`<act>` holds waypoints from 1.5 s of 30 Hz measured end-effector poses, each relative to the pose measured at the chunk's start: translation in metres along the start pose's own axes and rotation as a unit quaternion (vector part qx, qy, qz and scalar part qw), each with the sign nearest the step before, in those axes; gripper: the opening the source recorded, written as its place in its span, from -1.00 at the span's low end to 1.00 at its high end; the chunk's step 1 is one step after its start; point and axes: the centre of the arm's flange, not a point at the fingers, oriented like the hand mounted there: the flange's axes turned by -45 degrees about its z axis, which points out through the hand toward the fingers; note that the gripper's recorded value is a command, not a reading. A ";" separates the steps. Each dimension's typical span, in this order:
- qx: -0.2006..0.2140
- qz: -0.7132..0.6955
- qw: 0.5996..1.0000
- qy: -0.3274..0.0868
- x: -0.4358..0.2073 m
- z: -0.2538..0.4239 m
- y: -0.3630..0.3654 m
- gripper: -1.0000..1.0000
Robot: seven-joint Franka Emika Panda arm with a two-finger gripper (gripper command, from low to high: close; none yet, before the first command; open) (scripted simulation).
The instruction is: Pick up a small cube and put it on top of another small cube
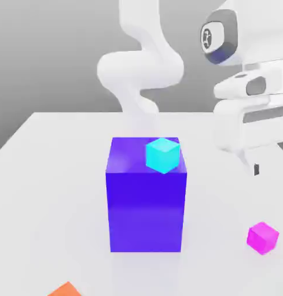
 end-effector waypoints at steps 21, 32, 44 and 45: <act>-0.004 -0.067 0.992 -0.104 -0.082 0.181 -0.068 -1.00; 0.009 -0.182 0.978 -0.105 -0.025 0.125 -0.065 -1.00; 0.033 -0.396 0.912 -0.100 0.060 0.113 -0.051 -1.00; 0.035 -0.414 0.904 -0.100 0.066 0.112 -0.050 -1.00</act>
